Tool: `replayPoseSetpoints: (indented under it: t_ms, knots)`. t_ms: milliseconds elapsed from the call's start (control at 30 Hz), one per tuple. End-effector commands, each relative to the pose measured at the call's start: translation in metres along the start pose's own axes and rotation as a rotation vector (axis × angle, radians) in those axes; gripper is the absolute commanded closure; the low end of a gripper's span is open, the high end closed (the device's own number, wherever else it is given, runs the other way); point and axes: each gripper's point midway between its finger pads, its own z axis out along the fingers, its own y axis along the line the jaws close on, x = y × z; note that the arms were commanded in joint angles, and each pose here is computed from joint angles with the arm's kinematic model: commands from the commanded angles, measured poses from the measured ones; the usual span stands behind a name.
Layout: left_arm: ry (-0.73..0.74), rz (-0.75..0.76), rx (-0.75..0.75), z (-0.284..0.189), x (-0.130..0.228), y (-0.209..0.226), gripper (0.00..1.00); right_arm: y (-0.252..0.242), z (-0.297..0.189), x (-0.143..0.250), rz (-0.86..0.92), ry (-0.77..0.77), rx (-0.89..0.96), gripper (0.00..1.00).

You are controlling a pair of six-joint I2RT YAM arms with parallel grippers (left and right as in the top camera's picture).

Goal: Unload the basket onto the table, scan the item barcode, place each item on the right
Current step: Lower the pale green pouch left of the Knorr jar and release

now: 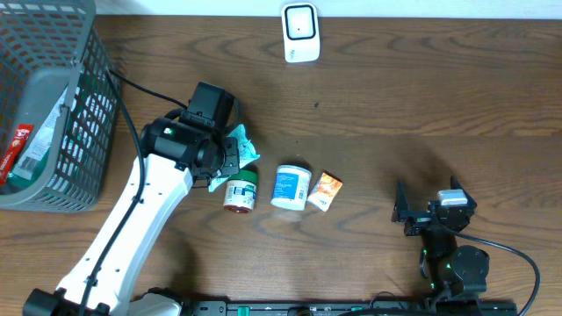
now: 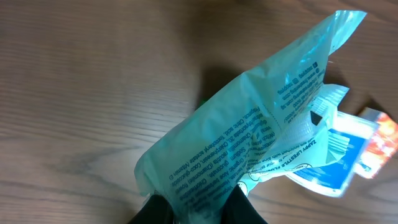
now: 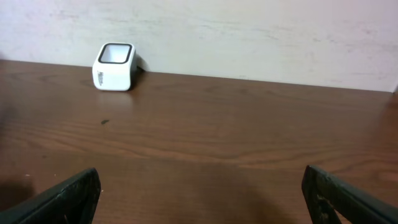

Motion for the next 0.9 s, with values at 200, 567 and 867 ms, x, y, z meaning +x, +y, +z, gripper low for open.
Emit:
replayPoseSetpoints:
  t_ms: [200, 567, 867]
  knots:
    - [0.092, -0.136, -0.2, 0.05, -0.006, 0.044, 0.86, -0.002, 0.0, 0.001, -0.003, 0.003, 0.007, 0.01]
    - [0.229, -0.226, -0.206, 0.098, 0.011, 0.066, 0.87, -0.002, 0.0, 0.001, -0.003, 0.003, 0.007, 0.01]
    - [0.255, -0.28, -0.114, 0.129, 0.028, 0.054, 0.86, -0.002, 0.0, 0.001, -0.003, 0.003, 0.007, 0.01]
